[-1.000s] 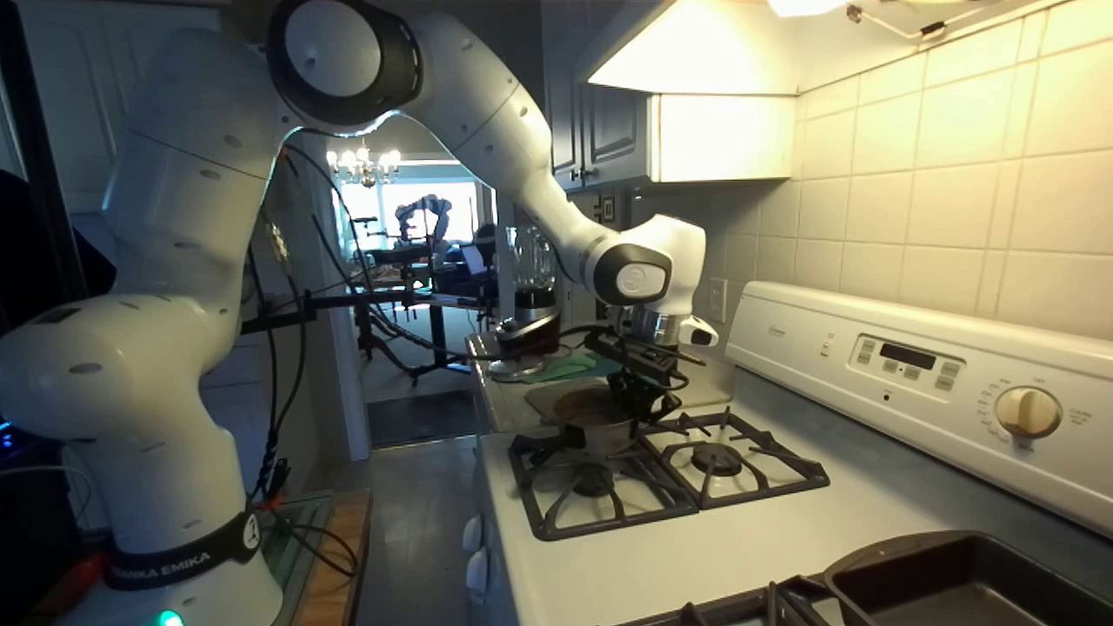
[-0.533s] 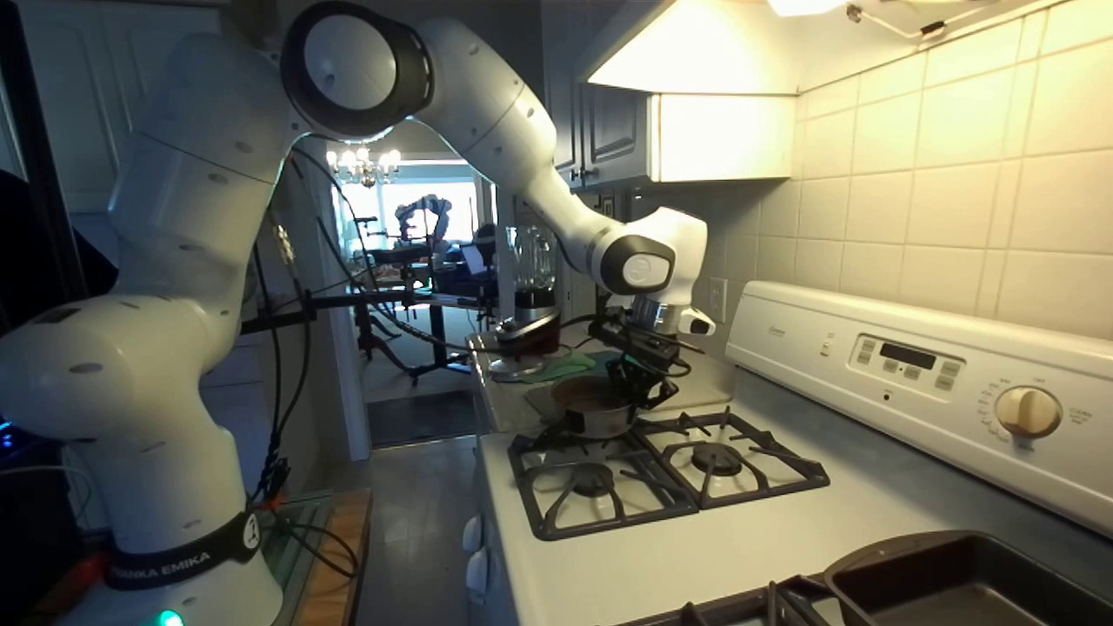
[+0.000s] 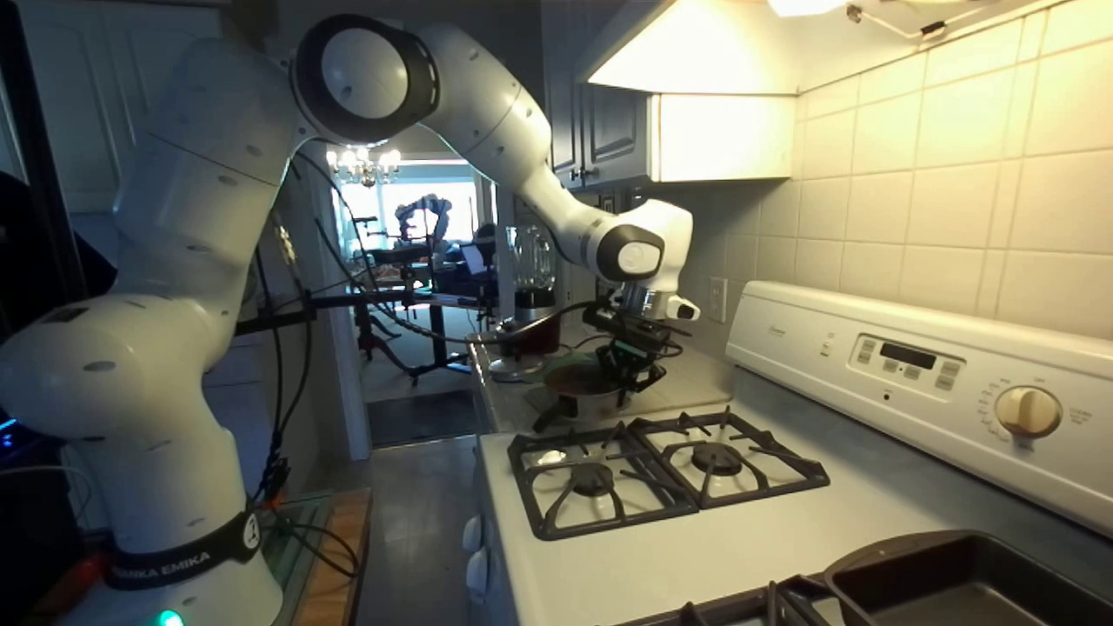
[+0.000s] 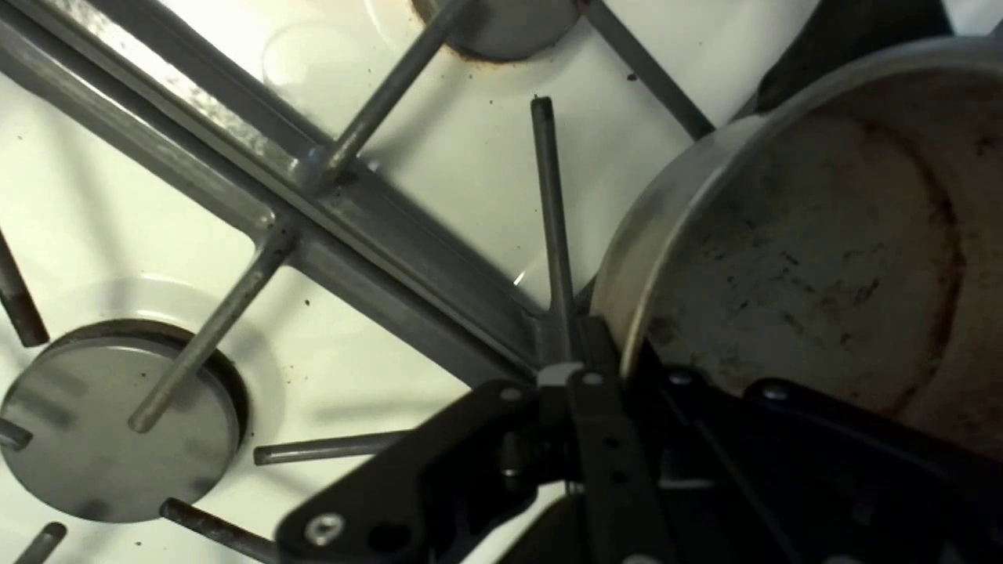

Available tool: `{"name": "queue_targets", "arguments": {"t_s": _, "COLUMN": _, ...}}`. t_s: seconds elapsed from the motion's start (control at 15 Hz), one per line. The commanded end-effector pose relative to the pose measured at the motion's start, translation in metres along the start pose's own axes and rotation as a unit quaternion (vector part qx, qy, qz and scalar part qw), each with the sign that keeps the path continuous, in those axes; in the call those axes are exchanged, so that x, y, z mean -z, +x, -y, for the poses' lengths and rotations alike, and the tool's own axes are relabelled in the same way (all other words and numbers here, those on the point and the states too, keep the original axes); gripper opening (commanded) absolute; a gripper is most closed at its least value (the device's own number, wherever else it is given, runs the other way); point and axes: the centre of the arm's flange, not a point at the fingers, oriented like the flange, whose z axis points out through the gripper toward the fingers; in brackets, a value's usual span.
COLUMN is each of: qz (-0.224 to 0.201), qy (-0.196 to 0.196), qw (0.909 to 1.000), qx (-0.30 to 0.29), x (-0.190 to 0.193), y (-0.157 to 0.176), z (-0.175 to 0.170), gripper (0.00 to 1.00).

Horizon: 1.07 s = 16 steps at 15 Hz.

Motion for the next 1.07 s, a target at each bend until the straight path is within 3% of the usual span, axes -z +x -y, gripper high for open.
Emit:
{"name": "queue_targets", "arguments": {"t_s": 0.0, "qz": 0.024, "qy": -0.009, "qw": 0.9992, "qx": 0.031, "x": 0.001, "y": 0.031, "z": 0.011, "gripper": 0.02}}
{"name": "queue_targets", "arguments": {"t_s": 0.53, "qz": 0.051, "qy": -0.029, "qw": 0.9948, "qx": 0.084, "x": -0.005, "y": 0.065, "z": 0.038, "gripper": 0.02}}
{"name": "queue_targets", "arguments": {"t_s": 1.0, "qz": 0.055, "qy": -0.019, "qw": 0.9925, "qx": 0.107, "x": -0.010, "y": 0.087, "z": 0.060, "gripper": 0.02}}
